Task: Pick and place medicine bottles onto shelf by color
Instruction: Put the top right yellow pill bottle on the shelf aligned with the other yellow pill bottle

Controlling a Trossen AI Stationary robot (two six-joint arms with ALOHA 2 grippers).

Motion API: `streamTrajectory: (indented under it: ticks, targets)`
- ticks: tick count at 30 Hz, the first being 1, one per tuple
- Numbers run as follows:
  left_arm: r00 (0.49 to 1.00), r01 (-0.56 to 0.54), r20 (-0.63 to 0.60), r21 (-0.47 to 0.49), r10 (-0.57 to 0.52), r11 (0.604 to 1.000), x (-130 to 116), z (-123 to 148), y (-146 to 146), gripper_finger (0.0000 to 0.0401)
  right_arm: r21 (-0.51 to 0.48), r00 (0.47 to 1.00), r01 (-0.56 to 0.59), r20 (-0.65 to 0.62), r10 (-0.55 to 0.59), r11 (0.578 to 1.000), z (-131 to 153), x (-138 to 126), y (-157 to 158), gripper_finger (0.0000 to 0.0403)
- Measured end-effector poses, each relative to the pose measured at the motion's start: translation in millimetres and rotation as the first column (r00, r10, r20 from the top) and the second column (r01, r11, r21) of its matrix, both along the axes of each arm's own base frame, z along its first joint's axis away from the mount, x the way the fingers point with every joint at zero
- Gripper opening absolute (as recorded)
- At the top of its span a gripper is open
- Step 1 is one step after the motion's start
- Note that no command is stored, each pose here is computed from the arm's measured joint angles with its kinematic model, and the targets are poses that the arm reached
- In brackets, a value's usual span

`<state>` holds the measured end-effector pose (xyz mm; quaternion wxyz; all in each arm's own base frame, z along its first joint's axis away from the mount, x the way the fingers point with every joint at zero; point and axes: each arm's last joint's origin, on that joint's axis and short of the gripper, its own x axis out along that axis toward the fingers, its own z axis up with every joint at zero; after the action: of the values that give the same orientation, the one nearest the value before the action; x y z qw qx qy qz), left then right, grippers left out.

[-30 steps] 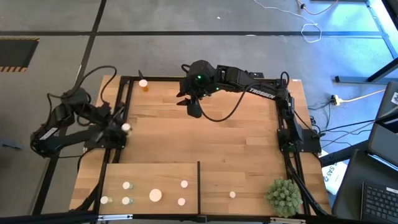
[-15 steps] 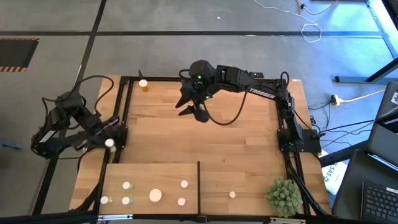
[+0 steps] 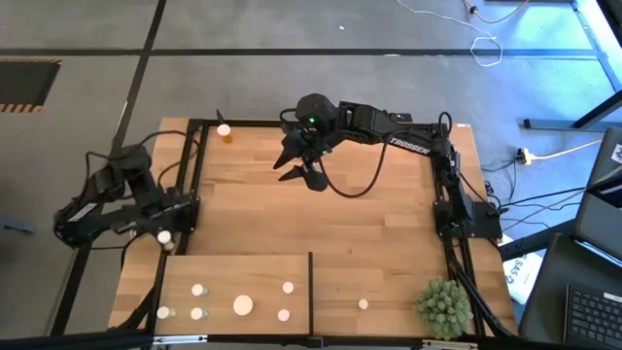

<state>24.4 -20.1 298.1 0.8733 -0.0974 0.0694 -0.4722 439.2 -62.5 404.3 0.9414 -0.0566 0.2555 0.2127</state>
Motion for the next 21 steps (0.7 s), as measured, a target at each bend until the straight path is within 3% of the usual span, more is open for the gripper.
streamTrajectory:
  ticks: [4,10,21]
  targets:
    - [0.992,0.122,0.039,-0.008,-0.121,0.993,3,-11,1,0.0073,0.000,1.000,0.001,0.000,-0.001,1.000,0,0,0,0.0166]
    - [0.986,0.127,0.108,0.036,-0.130,0.991,8,-21,4,0.0073,0.001,1.000,0.001,0.000,-0.001,1.000,0,0,0,0.0166]
    - [0.983,0.126,0.126,0.047,-0.131,0.991,11,-28,5,0.0073,0.001,1.000,0.001,0.000,-0.001,1.000,0,0,0,0.0166]
